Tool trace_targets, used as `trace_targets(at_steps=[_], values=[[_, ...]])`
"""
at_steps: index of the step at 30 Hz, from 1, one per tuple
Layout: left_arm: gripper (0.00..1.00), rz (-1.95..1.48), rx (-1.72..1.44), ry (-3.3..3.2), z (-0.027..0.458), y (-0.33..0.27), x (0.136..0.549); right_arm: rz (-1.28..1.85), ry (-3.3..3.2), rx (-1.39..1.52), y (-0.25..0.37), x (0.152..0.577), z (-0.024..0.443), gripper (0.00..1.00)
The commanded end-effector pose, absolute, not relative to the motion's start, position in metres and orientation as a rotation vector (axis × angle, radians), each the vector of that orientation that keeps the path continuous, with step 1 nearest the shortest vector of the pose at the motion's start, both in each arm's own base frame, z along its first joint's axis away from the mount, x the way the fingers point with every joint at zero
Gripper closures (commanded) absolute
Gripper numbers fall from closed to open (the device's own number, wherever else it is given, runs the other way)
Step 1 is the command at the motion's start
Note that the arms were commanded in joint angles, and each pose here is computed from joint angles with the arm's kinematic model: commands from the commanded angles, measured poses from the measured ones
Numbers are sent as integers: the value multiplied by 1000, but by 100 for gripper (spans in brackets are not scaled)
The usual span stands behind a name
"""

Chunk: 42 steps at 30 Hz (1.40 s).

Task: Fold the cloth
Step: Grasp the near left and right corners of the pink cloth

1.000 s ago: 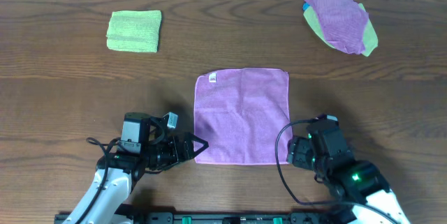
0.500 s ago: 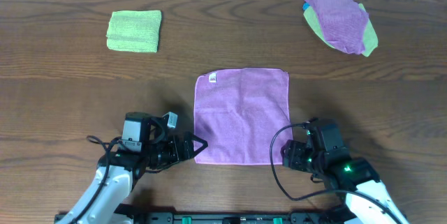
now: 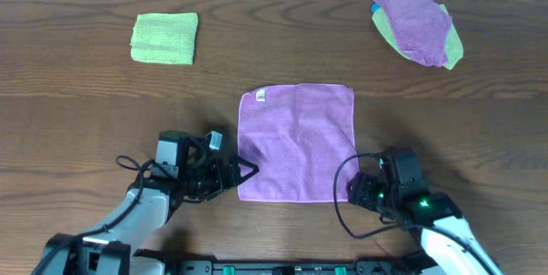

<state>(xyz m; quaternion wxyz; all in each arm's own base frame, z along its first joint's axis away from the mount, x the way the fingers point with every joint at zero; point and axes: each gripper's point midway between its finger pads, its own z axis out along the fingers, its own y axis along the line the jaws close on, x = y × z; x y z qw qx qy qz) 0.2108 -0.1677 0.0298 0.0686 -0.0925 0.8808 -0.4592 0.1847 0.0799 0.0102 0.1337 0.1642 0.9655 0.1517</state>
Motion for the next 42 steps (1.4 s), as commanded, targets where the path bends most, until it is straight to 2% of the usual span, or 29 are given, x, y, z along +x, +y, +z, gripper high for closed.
trace_targets(at_steps=[1,14,24,26,42], values=[[5,-1377,-318,2675,26,-168,212,415,2827,546,77,183,-1,38],[5,-1442,-347,2743,24,-170,194,372,2859,569,75,188,-17,39],[0,-1460,-360,2742,25,-171,193,511,2881,556,92,185,-14,48],[6,-1463,-373,2745,25,-171,193,554,2888,550,97,183,-12,49],[16,-1505,-451,2807,24,-172,179,493,2964,603,89,165,-18,47]])
